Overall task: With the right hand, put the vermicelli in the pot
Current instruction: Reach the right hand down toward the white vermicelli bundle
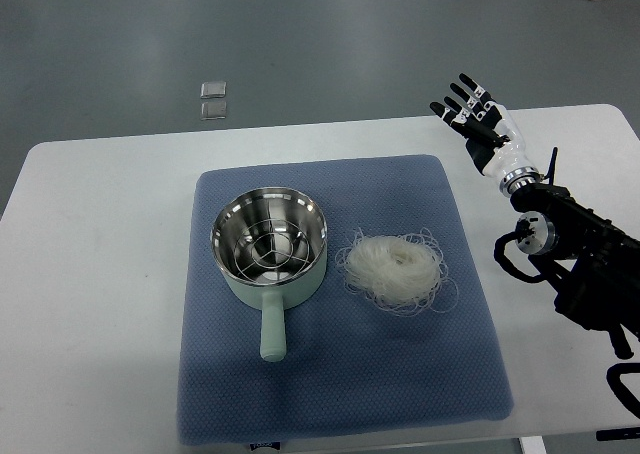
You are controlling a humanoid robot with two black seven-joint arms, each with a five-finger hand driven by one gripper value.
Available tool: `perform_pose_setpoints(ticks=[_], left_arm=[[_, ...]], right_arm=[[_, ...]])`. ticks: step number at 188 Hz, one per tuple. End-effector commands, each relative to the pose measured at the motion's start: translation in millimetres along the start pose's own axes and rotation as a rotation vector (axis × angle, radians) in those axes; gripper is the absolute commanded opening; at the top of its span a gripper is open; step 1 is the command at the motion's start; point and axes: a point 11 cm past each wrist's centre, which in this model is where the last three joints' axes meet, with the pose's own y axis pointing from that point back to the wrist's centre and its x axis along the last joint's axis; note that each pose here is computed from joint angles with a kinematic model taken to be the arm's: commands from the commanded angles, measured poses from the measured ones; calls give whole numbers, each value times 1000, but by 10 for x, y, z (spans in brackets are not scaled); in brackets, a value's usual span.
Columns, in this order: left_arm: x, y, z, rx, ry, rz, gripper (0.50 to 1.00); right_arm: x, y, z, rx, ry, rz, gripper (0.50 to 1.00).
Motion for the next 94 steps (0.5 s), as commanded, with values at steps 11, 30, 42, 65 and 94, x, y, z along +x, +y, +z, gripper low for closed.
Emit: perform_pose_setpoints(ticks=[11,30,42,65,94], left_arm=[[0,1,9,-1,0,0,1000],[0,1,10,-3,0,0,1000],[0,1,9,-1,0,0,1000],[0,1,9,-1,0,0,1000],[0,1,9,-1,0,0,1000]], right_arm=[[7,25,-143,3,107,-67,917],[4,60,-280,9,229,-134,917],[-17,87,-372,13,324,-193,917],[19,193,-462,-6,491,-291,917],[1,334,-610,-35,631,-433,917]])
